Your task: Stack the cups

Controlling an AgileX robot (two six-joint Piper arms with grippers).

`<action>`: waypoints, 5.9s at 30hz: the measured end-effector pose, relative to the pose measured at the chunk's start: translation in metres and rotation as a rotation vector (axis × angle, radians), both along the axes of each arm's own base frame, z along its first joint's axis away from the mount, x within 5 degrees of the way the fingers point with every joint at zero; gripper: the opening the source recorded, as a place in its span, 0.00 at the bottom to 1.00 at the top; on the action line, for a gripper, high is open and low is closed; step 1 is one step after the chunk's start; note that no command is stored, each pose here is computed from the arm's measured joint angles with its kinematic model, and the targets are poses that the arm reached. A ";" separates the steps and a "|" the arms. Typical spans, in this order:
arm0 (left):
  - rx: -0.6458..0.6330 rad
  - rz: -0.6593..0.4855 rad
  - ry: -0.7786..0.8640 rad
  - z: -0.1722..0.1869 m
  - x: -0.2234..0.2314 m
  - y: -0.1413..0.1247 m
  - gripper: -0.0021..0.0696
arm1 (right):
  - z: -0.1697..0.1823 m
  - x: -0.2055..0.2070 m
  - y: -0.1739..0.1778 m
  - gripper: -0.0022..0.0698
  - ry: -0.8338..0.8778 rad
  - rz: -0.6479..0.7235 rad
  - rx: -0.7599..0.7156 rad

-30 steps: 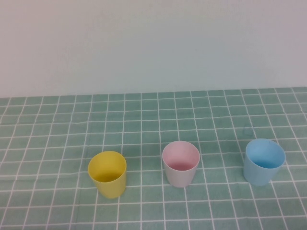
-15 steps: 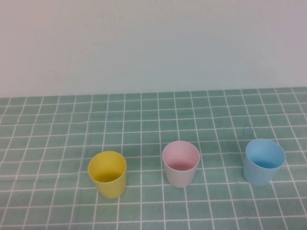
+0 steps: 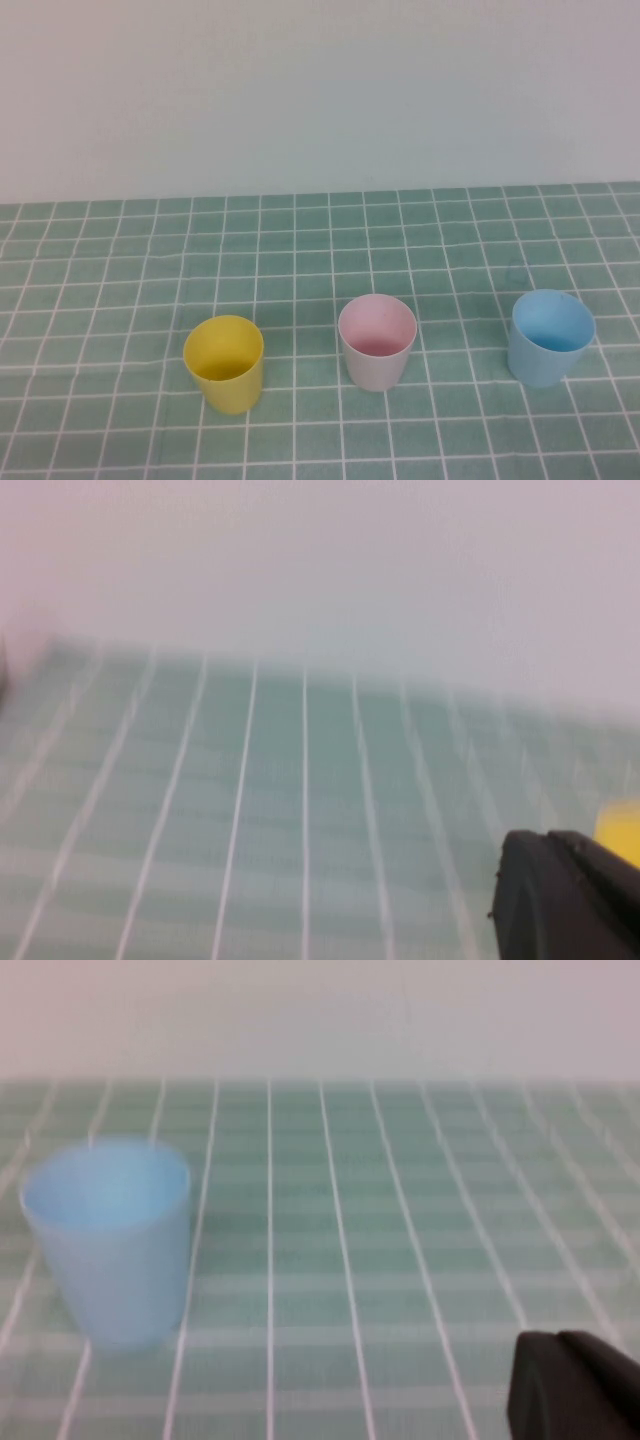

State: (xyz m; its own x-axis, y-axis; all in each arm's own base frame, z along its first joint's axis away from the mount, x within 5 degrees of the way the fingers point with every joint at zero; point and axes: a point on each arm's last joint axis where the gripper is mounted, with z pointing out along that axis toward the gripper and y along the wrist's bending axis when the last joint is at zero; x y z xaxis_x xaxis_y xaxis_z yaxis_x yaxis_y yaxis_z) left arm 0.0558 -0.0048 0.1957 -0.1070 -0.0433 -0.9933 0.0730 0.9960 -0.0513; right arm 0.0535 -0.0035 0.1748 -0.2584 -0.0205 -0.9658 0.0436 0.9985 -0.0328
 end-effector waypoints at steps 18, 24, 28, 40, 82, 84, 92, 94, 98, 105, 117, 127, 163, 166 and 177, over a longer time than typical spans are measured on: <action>-0.147 0.028 -0.401 0.037 -0.003 0.004 0.02 | 0.039 0.002 0.002 0.03 -0.434 0.026 -0.009; -0.228 0.003 -0.500 0.068 -0.012 0.004 0.02 | 0.046 0.000 0.002 0.03 -0.499 0.017 0.110; -0.144 -0.005 -0.499 0.122 -0.034 0.003 0.02 | 0.082 -0.008 0.002 0.03 -0.560 0.021 0.141; -0.073 0.024 0.108 0.167 -0.006 0.001 0.02 | 0.175 -0.005 -0.001 0.03 -0.238 -0.022 0.060; 0.270 -0.249 1.073 0.070 0.217 -0.111 0.58 | 0.146 0.004 0.023 0.12 0.497 0.218 0.154; 0.270 -0.247 1.082 0.067 0.224 -0.115 0.58 | 0.146 0.003 0.023 0.18 0.503 0.219 0.154; 0.262 -0.222 1.160 0.048 0.244 -0.124 0.58 | 0.143 0.000 0.024 0.28 0.551 0.229 0.157; 0.265 -0.222 1.169 0.045 0.247 -0.125 0.58 | 0.142 -0.001 0.024 0.28 0.561 0.231 0.158; 0.271 -0.215 1.204 0.032 0.251 -0.127 0.58 | 0.142 -0.001 0.024 0.28 0.569 0.233 0.159; 0.268 -0.202 1.234 0.019 0.255 -0.129 0.58 | 0.142 -0.001 0.024 0.28 0.569 0.234 0.160; 0.258 -0.185 1.228 0.012 0.260 -0.130 0.16 | 0.142 -0.001 0.024 0.27 0.567 0.247 0.140; 0.269 -0.176 1.207 0.042 0.264 -0.130 0.05 | 0.142 -0.001 0.024 0.27 0.566 0.251 0.133; 0.241 -0.655 1.082 0.102 0.264 -0.216 0.05 | 0.144 0.002 0.022 0.27 0.525 0.239 0.106; 0.239 -0.646 1.061 0.100 0.268 -0.217 0.05 | 0.144 0.002 0.022 0.27 0.521 0.239 0.106; 0.298 -0.616 1.090 0.079 0.278 -0.219 0.05 | 0.145 0.003 0.022 0.27 0.510 0.236 0.105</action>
State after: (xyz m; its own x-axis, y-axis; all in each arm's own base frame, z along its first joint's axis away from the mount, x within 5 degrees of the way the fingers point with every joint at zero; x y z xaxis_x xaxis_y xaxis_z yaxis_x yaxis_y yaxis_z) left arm 0.3338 -0.2235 0.2742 -0.7884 0.5106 -0.3430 0.5841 0.7962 -0.1575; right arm 0.0561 0.0186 0.3195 -0.6922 -0.0451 -0.7203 -0.1764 0.9783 0.1082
